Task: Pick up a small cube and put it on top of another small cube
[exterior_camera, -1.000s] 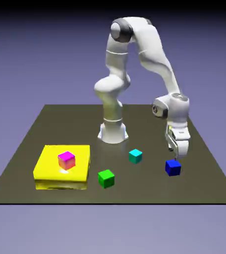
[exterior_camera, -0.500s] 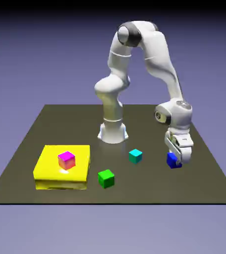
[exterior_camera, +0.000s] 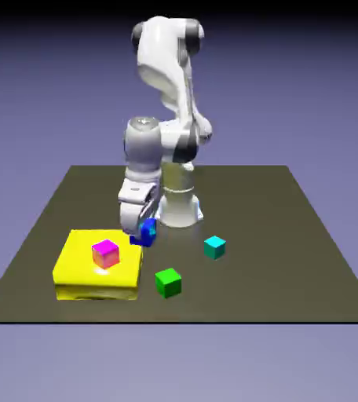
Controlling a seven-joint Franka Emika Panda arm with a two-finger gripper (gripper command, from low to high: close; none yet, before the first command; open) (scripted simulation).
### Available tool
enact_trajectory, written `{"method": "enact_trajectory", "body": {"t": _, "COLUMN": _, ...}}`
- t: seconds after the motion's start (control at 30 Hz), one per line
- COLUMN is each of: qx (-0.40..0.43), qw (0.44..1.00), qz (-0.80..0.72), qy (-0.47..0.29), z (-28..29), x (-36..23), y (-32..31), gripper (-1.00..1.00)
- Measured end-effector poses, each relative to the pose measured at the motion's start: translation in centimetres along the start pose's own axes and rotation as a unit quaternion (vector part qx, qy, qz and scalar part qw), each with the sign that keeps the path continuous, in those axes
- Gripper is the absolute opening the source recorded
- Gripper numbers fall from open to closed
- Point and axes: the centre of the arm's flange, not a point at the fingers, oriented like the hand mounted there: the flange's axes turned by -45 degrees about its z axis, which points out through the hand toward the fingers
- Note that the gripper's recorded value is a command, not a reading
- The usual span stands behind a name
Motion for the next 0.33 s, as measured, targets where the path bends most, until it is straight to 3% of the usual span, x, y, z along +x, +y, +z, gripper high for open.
{"method": "enact_trajectory", "body": {"t": 0.07, "qx": 0.002, "qw": 1.000, "qz": 0.012, "qy": 0.001, "z": -0.3, "x": -2.0, "y": -0.1, "gripper": -1.00}}
{"method": "enact_trajectory", "body": {"t": 0.23, "qx": 0.003, "qw": 1.000, "qz": 0.011, "qy": 0.002, "z": 6.0, "x": -1.9, "y": -0.1, "gripper": -1.00}}
{"method": "enact_trajectory", "body": {"t": 0.27, "qx": 0.002, "qw": 1.000, "qz": 0.012, "qy": 0.001, "z": 6.7, "x": -2.0, "y": -0.1, "gripper": 1.00}}
{"method": "enact_trajectory", "body": {"t": 0.33, "qx": 0.002, "qw": 1.000, "qz": 0.011, "qy": 0.001, "z": 6.7, "x": -1.9, "y": -0.1, "gripper": 1.00}}
